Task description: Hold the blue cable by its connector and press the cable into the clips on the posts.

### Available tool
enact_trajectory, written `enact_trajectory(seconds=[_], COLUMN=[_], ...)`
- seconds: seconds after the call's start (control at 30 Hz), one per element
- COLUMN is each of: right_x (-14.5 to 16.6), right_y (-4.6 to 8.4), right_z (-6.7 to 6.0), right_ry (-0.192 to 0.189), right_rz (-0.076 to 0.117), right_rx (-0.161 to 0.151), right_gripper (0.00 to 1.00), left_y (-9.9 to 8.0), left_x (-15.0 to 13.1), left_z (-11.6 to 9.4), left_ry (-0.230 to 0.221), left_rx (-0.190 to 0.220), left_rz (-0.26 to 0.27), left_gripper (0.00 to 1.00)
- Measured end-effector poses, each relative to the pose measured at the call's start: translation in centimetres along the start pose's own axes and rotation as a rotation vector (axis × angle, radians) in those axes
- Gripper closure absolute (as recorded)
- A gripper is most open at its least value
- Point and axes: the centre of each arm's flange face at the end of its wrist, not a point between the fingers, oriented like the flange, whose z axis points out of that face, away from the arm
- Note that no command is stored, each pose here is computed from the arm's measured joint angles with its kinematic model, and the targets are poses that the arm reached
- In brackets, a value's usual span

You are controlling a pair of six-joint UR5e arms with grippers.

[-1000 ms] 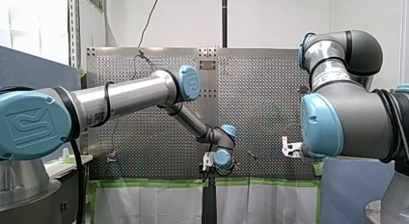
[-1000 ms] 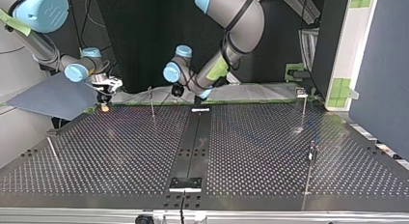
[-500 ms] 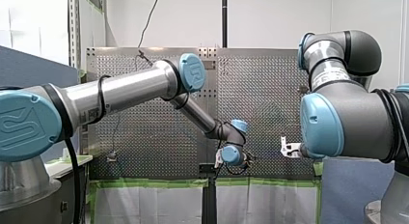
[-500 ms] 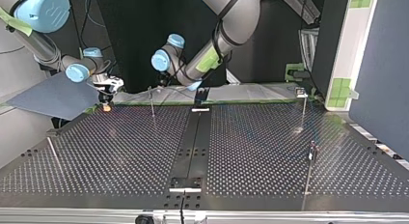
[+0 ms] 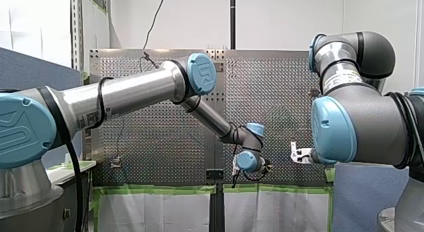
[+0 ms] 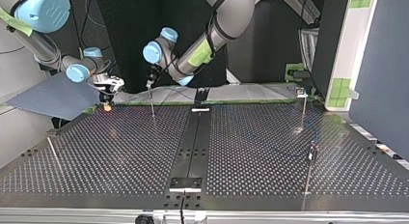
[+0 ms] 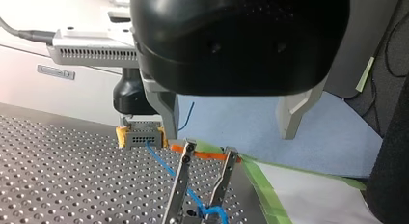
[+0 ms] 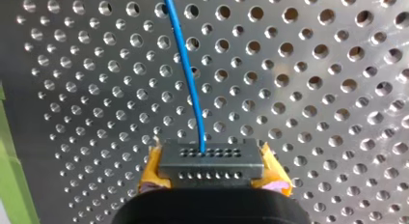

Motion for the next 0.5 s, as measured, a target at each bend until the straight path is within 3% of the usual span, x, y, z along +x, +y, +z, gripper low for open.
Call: enact_trajectory(seconds=[0.5], right_x=[-0.02], right_y=[0.07], right_z=[-0.04], right_ry=[-0.002], right_rz=[0.0], right_rx=[0.0], right_gripper=[1.0], left_y=[-0.16], left_x=[-0.47], left_z=[0.31], left_ry=[-0.073], left_rx=[-0.061], left_rz=[-0.039], left_gripper=[0.0])
